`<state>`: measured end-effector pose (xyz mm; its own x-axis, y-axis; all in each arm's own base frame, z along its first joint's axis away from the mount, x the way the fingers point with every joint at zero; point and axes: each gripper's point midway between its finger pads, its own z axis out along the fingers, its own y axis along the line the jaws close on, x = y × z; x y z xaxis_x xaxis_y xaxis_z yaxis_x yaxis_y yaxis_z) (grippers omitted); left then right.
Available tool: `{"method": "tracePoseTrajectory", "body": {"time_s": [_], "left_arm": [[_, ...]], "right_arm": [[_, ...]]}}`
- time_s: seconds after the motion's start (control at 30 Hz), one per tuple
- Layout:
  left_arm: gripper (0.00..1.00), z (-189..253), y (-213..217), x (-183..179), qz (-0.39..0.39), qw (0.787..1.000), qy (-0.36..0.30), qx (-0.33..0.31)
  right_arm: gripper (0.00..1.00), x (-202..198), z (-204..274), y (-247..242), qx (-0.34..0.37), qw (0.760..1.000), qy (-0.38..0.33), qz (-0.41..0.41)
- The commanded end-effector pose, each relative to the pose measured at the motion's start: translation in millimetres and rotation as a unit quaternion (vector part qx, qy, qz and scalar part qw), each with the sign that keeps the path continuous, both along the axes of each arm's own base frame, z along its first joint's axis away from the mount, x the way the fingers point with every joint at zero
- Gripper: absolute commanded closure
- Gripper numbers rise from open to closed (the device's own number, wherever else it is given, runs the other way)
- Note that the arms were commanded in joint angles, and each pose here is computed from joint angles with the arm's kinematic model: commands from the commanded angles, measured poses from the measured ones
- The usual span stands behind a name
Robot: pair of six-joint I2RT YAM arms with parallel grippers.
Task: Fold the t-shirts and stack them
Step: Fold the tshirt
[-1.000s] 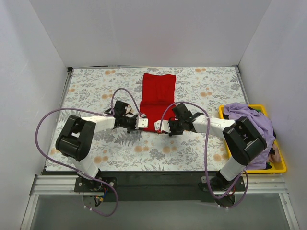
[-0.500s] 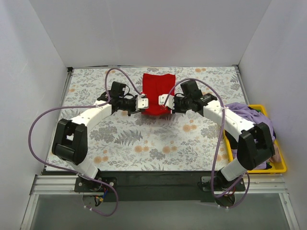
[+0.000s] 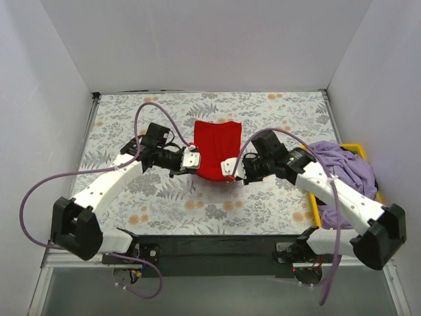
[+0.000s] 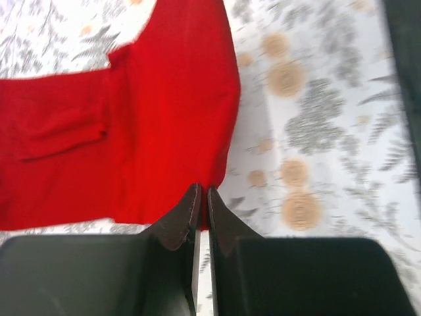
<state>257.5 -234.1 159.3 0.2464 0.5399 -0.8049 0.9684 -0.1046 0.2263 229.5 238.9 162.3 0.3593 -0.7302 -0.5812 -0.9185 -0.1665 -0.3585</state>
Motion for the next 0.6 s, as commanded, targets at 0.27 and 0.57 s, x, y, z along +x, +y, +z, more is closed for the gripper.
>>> {"method": "tracePoseTrajectory", "body": {"time_s": [0.27, 0.57], "left_arm": [[1.0, 71, 1, -42, 0.029, 0.994, 0.078, -0.065], [1.0, 48, -3, 41, 0.064, 0.994, 0.059, -0.067]], "right_arm": [[0.99, -27, 38, -4, 0.007, 1.0, 0.009, 0.026], [0.99, 52, 19, -10, -0.001, 1.0, 0.029, 0.003]]}}
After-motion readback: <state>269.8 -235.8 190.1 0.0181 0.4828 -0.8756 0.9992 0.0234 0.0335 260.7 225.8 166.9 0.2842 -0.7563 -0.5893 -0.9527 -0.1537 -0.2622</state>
